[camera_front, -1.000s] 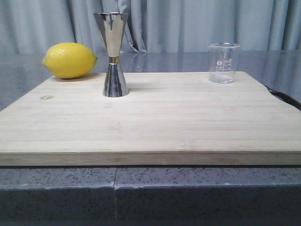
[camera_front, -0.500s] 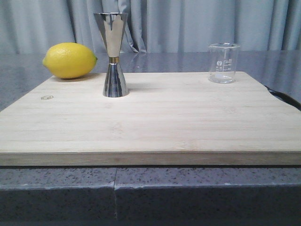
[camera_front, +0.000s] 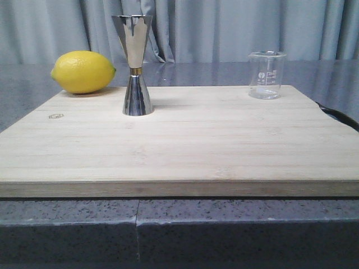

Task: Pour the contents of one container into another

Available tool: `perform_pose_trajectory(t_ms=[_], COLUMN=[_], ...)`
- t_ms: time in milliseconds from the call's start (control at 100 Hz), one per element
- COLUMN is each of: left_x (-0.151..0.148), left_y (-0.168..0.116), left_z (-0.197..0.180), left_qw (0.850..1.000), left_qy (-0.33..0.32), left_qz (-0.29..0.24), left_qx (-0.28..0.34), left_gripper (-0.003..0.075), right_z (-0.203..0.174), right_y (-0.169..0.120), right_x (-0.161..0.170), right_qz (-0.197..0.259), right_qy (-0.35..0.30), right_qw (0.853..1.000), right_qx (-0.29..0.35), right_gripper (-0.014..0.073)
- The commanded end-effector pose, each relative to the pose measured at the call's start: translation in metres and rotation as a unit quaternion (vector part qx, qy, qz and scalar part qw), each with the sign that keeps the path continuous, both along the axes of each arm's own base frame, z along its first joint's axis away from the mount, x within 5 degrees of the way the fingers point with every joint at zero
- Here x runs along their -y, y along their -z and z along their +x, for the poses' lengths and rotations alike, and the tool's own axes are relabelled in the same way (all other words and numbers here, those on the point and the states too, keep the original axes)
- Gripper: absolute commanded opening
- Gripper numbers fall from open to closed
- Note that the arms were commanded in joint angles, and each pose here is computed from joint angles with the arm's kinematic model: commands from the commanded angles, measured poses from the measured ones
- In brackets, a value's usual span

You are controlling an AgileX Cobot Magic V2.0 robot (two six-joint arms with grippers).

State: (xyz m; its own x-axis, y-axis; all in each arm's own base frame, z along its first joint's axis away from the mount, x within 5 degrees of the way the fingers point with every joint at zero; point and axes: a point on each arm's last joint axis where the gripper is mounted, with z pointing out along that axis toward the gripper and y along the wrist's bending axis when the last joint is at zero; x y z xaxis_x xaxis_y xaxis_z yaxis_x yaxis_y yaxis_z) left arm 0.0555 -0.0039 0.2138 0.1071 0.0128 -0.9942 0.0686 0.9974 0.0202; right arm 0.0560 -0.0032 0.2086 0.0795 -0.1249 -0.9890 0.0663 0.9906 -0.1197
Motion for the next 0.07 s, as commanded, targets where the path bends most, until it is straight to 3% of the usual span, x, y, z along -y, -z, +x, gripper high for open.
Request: perform_pose_trajectory(t_ms=[0,60], left_x=[-0.0007,-0.0007], left_y=[-0.0073,-0.0073], left_z=[-0.0033,-0.0033], left_qw=[0.999,0.999], left_qy=[-0.002,-0.002], left_qz=[-0.011,-0.011], left_qx=[0.051,0.051], left_gripper=[-0.0019,-0.0019], right_z=[-0.0015,-0.0015], right_y=[-0.0005,-0.0005], right_x=[0.0003,0.0003], right_qz=[-0.006,-0.006], right_qy=[0.002,0.002], right_qw=[0.999,0.999], right_qx=[0.041,0.041], right_gripper=[-0.0071,-0.0071])
